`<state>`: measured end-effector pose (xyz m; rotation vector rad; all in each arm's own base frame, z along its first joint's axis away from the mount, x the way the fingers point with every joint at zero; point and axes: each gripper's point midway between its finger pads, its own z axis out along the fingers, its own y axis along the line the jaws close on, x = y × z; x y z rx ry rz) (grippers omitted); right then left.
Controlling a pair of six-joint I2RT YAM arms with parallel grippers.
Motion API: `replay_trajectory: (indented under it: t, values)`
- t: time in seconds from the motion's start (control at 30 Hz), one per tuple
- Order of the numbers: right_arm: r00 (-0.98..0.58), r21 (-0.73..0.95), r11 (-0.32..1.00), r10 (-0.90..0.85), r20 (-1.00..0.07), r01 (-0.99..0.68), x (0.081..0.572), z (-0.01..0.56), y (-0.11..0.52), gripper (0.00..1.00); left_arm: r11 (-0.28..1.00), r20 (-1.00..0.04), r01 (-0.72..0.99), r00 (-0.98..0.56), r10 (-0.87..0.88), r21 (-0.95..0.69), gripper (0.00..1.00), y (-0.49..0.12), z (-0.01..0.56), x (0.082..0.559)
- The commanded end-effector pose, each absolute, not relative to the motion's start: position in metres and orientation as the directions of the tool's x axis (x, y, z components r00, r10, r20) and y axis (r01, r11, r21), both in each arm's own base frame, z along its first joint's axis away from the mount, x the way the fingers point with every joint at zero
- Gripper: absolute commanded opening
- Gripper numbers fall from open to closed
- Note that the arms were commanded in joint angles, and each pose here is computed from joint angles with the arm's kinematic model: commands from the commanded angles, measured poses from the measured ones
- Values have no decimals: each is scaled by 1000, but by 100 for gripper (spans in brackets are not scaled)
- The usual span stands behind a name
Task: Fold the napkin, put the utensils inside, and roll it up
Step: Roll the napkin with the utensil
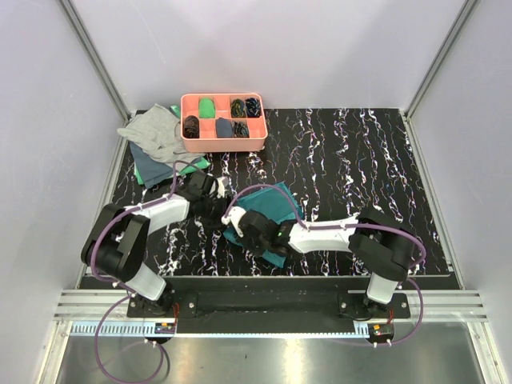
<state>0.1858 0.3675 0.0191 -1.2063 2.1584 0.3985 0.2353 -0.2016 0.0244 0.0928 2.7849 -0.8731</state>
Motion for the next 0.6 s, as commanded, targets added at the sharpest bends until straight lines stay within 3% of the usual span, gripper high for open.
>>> replay_trajectory:
  t: [0.0,0.1,0.33,0.57]
  values:
    - [-497,184,483,-670,-551,-856,151,4,356,22,826,-358,158,-932,-57,-541,58,-201,55,265]
    - [-536,262,475,-651,-538,-840,151,9,356,22,843,-383,131,-919,-94,-521,65,-190,57,269]
    - [-620,452,430,-611,-491,-782,150,19,356,20,868,-451,40,-866,-218,-495,70,-157,50,265]
    - [-720,679,341,-564,-406,-650,152,41,363,20,767,-612,238,-752,-243,-596,70,-175,88,259]
